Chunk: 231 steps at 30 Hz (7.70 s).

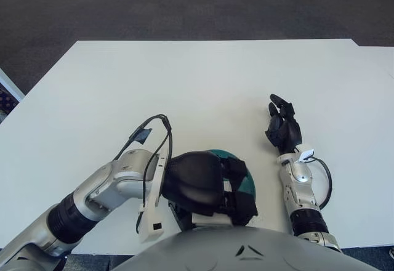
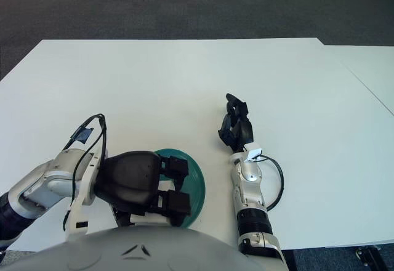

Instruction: Put the charger into the plate.

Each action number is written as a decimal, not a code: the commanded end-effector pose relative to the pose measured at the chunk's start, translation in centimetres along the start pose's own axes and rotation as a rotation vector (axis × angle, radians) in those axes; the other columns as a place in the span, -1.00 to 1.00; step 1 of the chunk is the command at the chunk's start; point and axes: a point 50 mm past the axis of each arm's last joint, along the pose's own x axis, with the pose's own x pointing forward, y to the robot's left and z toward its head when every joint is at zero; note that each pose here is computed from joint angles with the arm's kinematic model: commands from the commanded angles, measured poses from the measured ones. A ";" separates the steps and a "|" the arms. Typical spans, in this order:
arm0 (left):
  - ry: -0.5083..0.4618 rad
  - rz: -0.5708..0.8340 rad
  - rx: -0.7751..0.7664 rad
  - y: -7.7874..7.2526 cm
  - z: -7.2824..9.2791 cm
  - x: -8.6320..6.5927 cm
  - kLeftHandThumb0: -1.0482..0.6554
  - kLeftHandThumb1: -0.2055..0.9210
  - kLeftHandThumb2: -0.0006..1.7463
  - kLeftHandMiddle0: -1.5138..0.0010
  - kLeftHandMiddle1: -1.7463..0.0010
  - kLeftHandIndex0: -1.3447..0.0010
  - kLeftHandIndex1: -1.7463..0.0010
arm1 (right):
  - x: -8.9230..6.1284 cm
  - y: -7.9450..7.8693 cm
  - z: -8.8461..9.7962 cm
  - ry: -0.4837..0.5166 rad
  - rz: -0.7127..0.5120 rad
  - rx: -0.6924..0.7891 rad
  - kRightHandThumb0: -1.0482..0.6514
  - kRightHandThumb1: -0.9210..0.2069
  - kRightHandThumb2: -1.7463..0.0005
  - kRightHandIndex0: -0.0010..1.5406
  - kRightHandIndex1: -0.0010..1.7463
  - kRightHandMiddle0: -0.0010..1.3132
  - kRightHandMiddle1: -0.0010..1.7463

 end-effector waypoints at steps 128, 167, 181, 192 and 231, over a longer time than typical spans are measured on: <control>0.665 2.207 -1.618 -9.4 -6.5 -6.8 -0.89 1.00 -0.16 0.32 0.87 0.86 -0.10 | -6.4 0.0 -6.7 0.386 -0.036 0.048 -0.74 -1.00 0.00 -0.48 -0.97 -0.99 -0.09; 1.086 1.691 -1.668 -17.2 -3.5 -3.1 -0.89 1.00 0.04 0.20 0.83 0.70 -0.11 | -6.9 -0.6 -6.0 0.370 -0.006 0.003 -0.75 -1.00 -0.06 -0.44 -0.98 -0.99 -0.09; 0.996 1.579 -1.698 -17.8 -3.5 -3.1 -0.93 1.00 0.04 0.27 0.84 0.77 -0.09 | -6.9 -0.5 -6.1 0.378 0.004 0.007 -0.75 -1.00 -0.04 -0.47 -1.00 -1.00 -0.07; 0.964 1.560 -1.667 -17.8 -3.6 -2.9 -0.97 1.00 0.03 0.32 0.85 0.90 -0.05 | -7.4 -0.6 -6.2 0.381 0.023 -0.040 -0.74 -1.00 -0.05 -0.51 -1.00 -1.00 -0.09; 1.074 1.477 -1.264 -17.3 -3.3 -4.3 -0.94 1.00 0.16 0.61 1.00 1.00 0.11 | -11.7 -1.0 -4.1 0.288 0.078 -0.094 -0.74 -1.00 0.01 -0.72 -1.00 -1.00 -0.26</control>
